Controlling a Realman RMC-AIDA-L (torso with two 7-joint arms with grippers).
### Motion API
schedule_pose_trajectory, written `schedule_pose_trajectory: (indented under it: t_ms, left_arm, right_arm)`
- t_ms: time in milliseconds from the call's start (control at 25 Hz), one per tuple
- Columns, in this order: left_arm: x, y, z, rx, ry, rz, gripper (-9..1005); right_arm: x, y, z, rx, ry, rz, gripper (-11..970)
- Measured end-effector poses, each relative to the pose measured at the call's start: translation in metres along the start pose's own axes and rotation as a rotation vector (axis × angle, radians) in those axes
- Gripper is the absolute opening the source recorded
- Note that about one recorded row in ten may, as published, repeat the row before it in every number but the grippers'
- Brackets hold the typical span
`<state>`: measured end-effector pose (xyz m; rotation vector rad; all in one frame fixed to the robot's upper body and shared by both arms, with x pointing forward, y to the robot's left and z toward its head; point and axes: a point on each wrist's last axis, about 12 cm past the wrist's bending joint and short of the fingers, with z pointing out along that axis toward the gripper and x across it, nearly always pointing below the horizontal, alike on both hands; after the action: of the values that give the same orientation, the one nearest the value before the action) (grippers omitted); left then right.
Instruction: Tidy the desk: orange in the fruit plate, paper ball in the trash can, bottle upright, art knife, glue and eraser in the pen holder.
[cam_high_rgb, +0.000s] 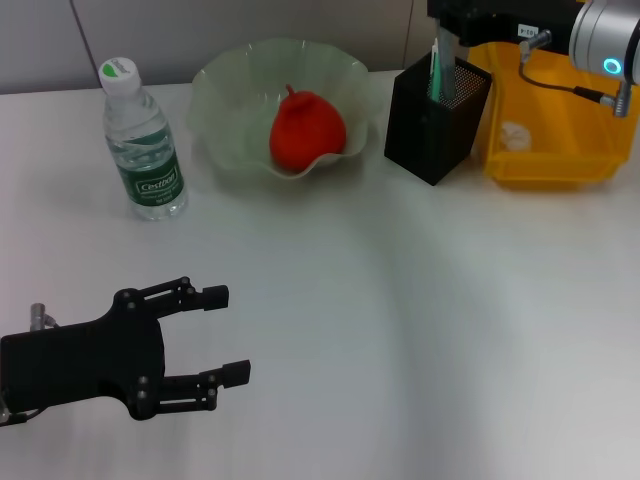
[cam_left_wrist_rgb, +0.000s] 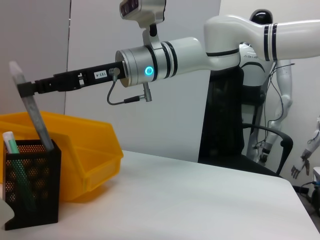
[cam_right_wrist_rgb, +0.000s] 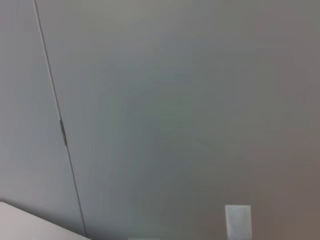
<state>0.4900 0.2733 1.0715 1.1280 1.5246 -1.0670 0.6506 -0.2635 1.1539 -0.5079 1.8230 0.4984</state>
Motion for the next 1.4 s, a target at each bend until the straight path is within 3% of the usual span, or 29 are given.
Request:
schedule_pose_trajectory:
  t_ms: [640, 840, 880, 1120, 1400]
  left_arm:
    - [0.000, 0.000, 0.000, -0.001, -0.001, 0.005, 827]
    - [0.000, 0.000, 0.000, 0.001, -0.004, 0.004, 827]
    - [0.000, 0.000, 0.000, 0.001, -0.004, 0.004, 827]
    - [-0.001, 0.000, -0.001, -0.002, -0.008, -0.008, 827]
    - [-0.004, 0.004, -0.003, -0.017, -0.017, -0.047, 827]
  right_arm:
    - [0.009, 0.002, -0.002, 0.009, 0.017, 0.012, 195]
    - [0.002, -0.002, -0.010, 0.025, -0.009, 0.016, 436]
    - [0.002, -0.002, -0.010, 0.025, -0.009, 0.016, 447]
    - [-0.016, -0.006, -0.047, 0.036, -0.068, 0.011, 512]
    - [-0.018, 0.010, -0.096, -0.074, -0.045, -0.048, 616]
